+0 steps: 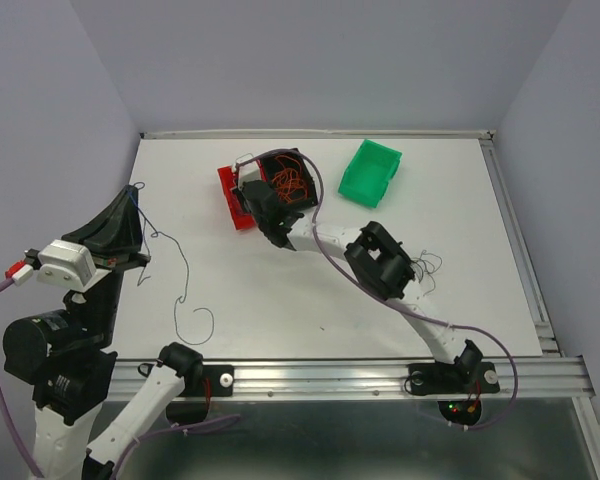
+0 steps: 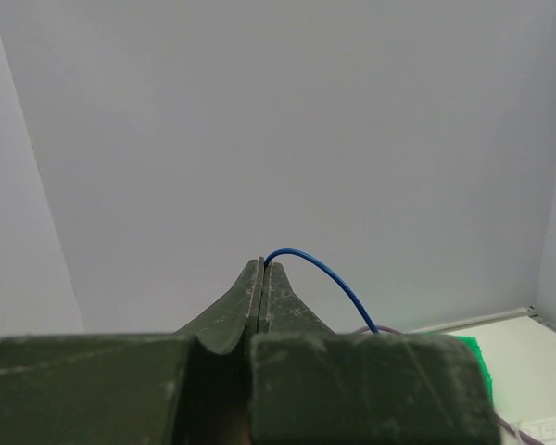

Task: Untangle the cables

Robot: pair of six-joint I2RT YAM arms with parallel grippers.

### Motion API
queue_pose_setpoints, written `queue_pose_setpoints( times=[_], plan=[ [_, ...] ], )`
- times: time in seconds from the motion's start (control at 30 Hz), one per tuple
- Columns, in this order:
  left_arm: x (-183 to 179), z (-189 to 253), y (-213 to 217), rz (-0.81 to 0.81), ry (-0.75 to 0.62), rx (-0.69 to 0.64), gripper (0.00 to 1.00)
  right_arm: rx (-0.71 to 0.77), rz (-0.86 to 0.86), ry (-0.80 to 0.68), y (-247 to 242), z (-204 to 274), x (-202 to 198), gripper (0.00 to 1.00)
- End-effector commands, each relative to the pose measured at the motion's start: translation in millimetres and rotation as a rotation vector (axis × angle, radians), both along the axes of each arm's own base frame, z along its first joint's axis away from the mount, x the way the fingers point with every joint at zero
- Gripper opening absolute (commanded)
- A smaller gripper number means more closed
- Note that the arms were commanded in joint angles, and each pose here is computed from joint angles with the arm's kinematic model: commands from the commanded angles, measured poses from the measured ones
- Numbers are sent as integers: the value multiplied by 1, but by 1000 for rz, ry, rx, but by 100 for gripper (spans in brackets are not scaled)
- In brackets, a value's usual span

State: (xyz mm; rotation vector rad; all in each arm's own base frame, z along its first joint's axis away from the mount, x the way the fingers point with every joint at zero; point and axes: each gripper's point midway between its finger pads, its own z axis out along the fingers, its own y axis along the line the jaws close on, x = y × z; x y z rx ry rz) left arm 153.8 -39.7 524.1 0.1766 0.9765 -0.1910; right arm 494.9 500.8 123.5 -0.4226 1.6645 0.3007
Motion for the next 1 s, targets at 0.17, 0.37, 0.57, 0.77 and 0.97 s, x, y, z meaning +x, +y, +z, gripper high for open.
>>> queue_pose_setpoints(
  times=[0.17,0.37,0.57,0.77,0.97],
  plan=[
    [14,2,-9,-3,-1,20,0,-14,13,72,6,-14,8,0],
    [19,-1,-12,-11,10,28,0,-26,27,120,3,-24,10,1],
    [26,-4,-17,-17,26,41,0,17,13,75,2,14,14,14],
    [30,-6,-20,-20,35,51,0,81,48,37,3,56,7,24],
    [37,-10,-23,-21,52,62,0,178,101,-27,-8,100,-16,36]
  ],
)
